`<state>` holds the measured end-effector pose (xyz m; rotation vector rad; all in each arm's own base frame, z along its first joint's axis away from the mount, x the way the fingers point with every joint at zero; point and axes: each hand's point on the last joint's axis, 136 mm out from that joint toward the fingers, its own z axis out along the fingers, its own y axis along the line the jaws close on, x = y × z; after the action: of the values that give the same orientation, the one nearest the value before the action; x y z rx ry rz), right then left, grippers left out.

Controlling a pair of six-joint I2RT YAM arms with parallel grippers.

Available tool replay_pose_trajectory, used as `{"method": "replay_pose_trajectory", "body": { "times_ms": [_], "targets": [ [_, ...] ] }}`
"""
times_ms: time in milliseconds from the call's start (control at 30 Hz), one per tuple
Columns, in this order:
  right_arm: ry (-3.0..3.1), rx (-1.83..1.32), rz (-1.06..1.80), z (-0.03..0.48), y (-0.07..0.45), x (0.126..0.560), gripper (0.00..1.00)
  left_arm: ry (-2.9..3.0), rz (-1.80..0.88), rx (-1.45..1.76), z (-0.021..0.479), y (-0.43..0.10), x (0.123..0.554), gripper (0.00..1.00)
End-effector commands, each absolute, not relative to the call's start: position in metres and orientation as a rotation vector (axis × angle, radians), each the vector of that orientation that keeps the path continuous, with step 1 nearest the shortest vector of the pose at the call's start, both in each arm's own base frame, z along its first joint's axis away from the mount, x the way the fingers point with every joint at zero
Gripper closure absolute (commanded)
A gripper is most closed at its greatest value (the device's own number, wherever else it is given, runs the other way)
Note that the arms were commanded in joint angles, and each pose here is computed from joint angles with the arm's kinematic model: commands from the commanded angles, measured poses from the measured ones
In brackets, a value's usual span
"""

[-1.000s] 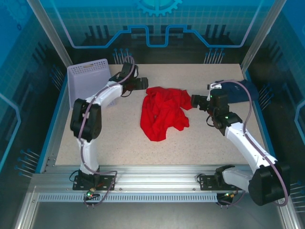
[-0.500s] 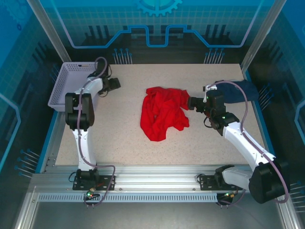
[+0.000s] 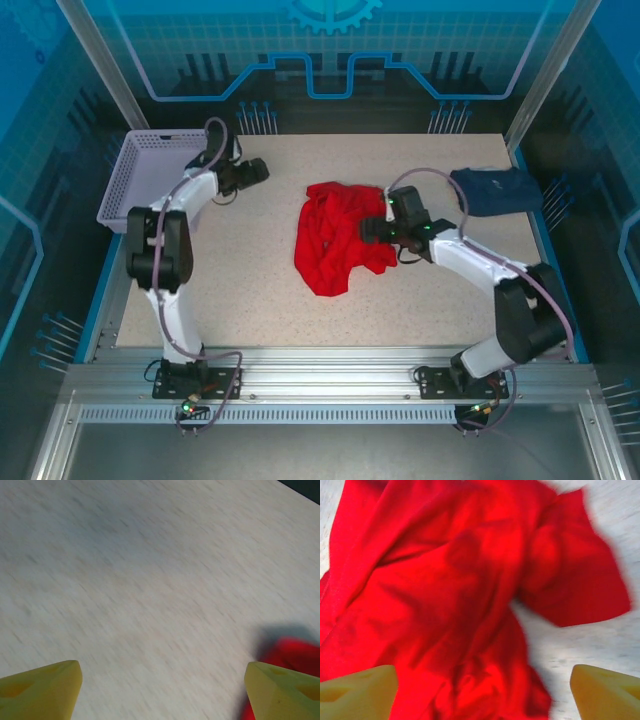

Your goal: Fold the inside-out t-shirt

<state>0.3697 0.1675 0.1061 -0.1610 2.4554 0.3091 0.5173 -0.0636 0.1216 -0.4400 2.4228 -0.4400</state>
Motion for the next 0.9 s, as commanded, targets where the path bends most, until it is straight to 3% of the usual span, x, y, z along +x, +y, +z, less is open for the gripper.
{"method": "replay_pose_trajectory", "body": {
  "times_ms": [0, 133, 233, 400, 467, 533, 633, 700, 767, 867],
  "targets": [
    [2.543, -0.17, 0.367, 0.09, 0.171, 0.359, 0.18, 2.298, -0.734, -0.297, 0.163, -0.141, 0.476, 0.15],
    [2.562, -0.161, 0.486, 0.081, 0.183, 0.368, 0.3, 2.438, -0.767, -0.257, 0.102, -0.17, 0.422, 0.21],
    [2.645, -0.135, 0.392, 0.061, 0.173, 0.37, 0.4, 2.553, -0.695, -0.204, 0.066, -0.175, 0.402, 0.25],
    [2.697, -0.106, 0.286, 0.038, 0.15, 0.356, 0.38, 2.651, -0.696, -0.06, 0.038, -0.205, 0.376, 0.27],
    [2.725, -0.1, 0.316, 0.028, 0.155, 0.355, 0.45, 2.676, -0.685, -0.059, 0.027, -0.209, 0.374, 0.36],
    [2.711, -0.092, 0.342, 0.028, 0.16, 0.361, 0.61, 2.687, -0.694, -0.081, 0.021, -0.211, 0.376, 0.51],
    [2.609, -0.102, 0.336, 0.06, 0.158, 0.376, 0.78, 2.634, -0.745, -0.064, 0.037, -0.219, 0.386, 0.75],
    [2.493, -0.114, 0.34, 0.102, 0.154, 0.387, 0.9, 2.568, -0.776, -0.057, 0.06, -0.221, 0.4, 0.96],
    [2.366, -0.103, 0.373, 0.154, 0.148, 0.394, 1.0, 2.482, -0.826, -0.069, 0.099, -0.215, 0.416, 1.0],
    [2.131, -0.079, 0.413, 0.255, 0.129, 0.391, 1.0, 2.228, -0.892, -0.136, 0.205, -0.178, 0.433, 1.0]
  ]
}}
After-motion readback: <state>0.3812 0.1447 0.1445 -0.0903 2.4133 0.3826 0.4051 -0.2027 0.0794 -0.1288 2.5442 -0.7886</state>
